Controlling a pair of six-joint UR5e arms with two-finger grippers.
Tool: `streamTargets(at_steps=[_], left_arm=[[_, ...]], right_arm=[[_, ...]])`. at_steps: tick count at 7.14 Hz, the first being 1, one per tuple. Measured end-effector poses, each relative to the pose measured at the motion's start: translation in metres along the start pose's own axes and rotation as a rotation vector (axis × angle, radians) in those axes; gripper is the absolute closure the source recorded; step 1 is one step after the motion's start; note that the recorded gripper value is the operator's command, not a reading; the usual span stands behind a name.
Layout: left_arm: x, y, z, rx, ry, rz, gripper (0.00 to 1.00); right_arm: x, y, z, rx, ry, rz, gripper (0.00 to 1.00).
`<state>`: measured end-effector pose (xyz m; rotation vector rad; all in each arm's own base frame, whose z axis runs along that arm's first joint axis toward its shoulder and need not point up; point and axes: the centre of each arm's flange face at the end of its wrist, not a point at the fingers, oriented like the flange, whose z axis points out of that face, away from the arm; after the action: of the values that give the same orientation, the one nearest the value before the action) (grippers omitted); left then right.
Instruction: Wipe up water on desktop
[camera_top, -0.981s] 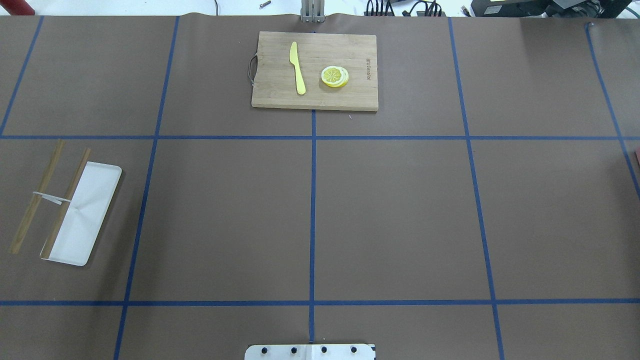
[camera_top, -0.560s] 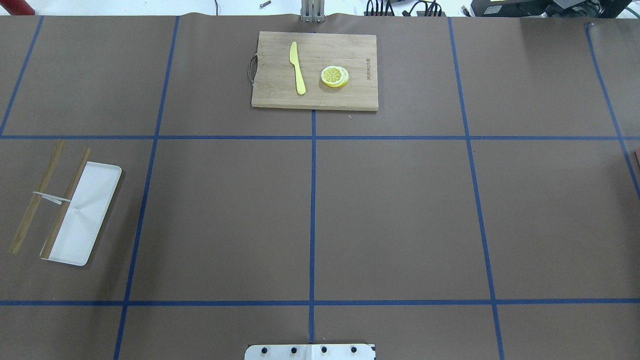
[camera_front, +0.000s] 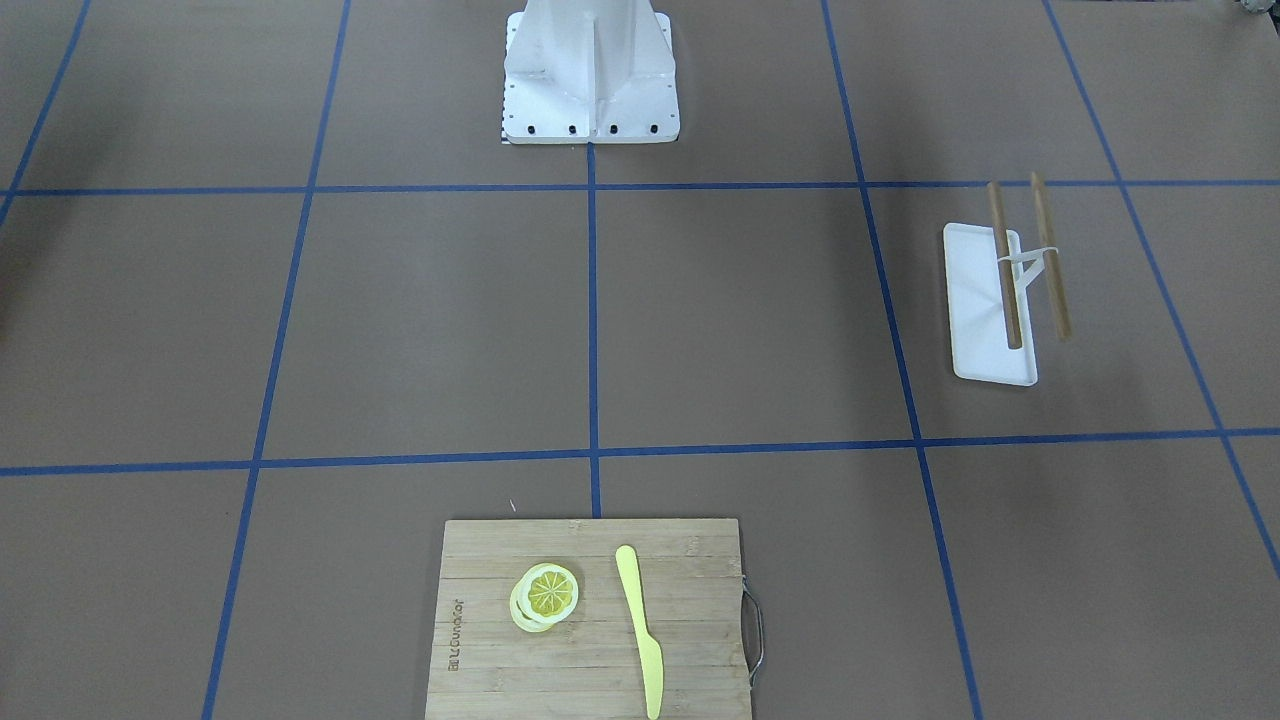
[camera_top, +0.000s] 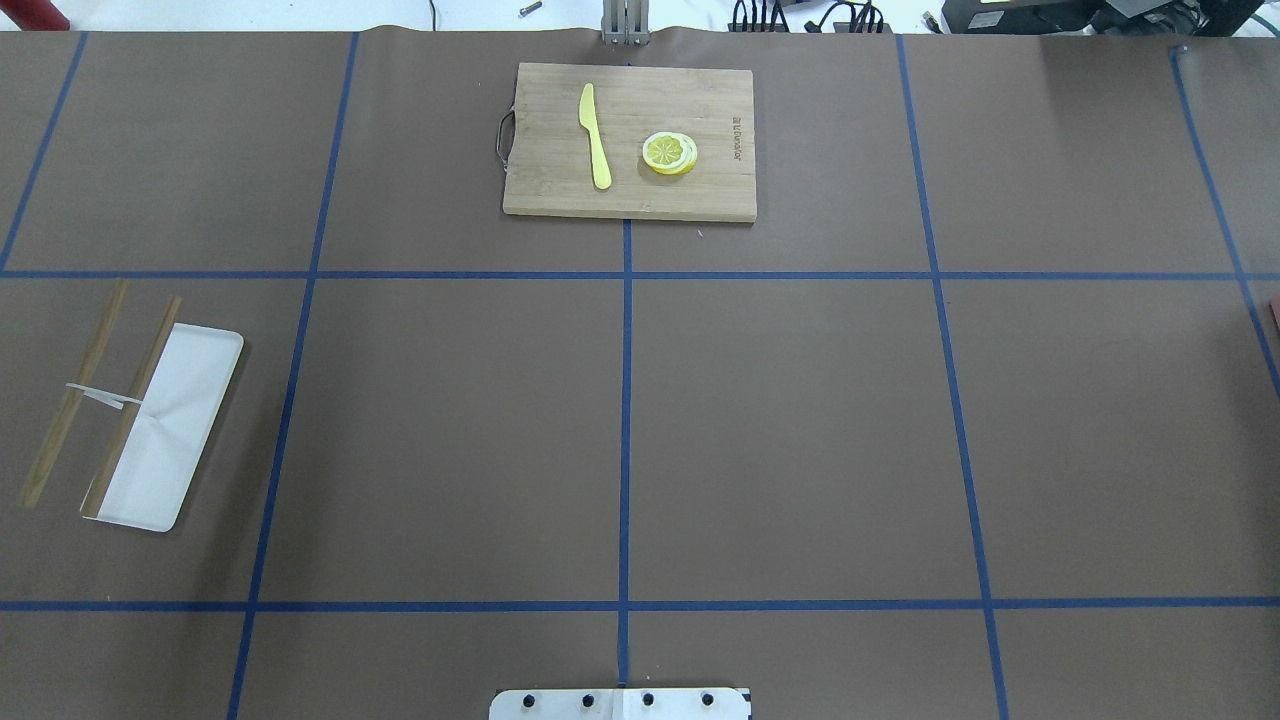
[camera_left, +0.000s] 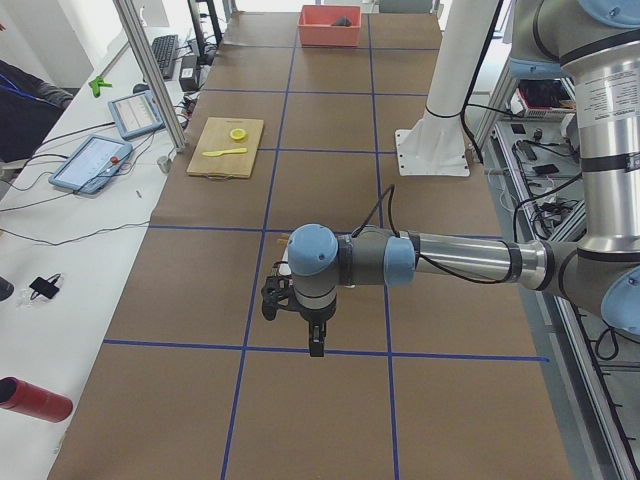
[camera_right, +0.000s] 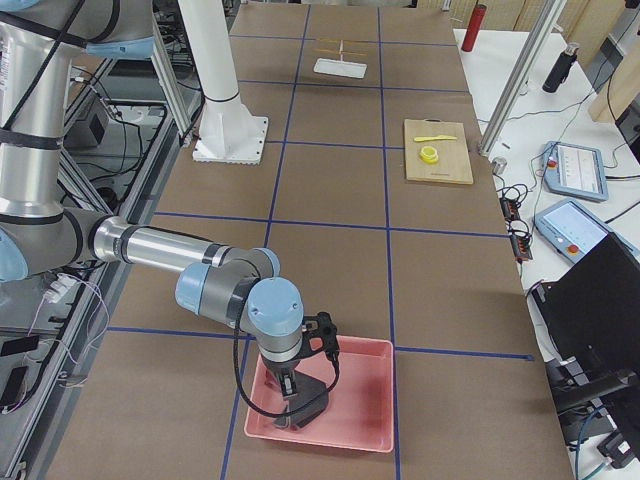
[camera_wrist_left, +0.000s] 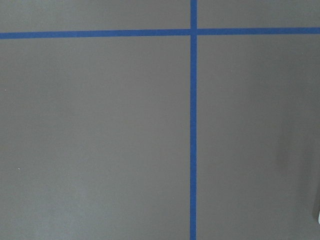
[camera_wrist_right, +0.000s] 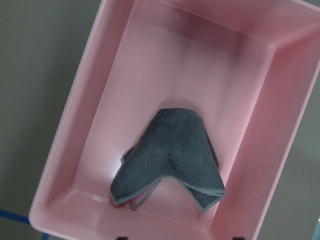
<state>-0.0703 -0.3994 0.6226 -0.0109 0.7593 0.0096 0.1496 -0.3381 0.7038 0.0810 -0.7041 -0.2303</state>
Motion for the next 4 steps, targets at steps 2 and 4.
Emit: streamTargets(at_steps=[2, 4], left_arm=[[0.0, 0.0, 0.0, 0.0, 0.0, 0.0, 0.01], [0.0, 0.001, 0.0, -0.001, 0.0, -0.001, 0.01]], right_arm=[[-0.023, -0.03, -0.026, 0.047, 0.018, 0.262, 0.02], [-0.058, -0.075, -0.04, 0.08, 0.026, 0.382, 0.0]])
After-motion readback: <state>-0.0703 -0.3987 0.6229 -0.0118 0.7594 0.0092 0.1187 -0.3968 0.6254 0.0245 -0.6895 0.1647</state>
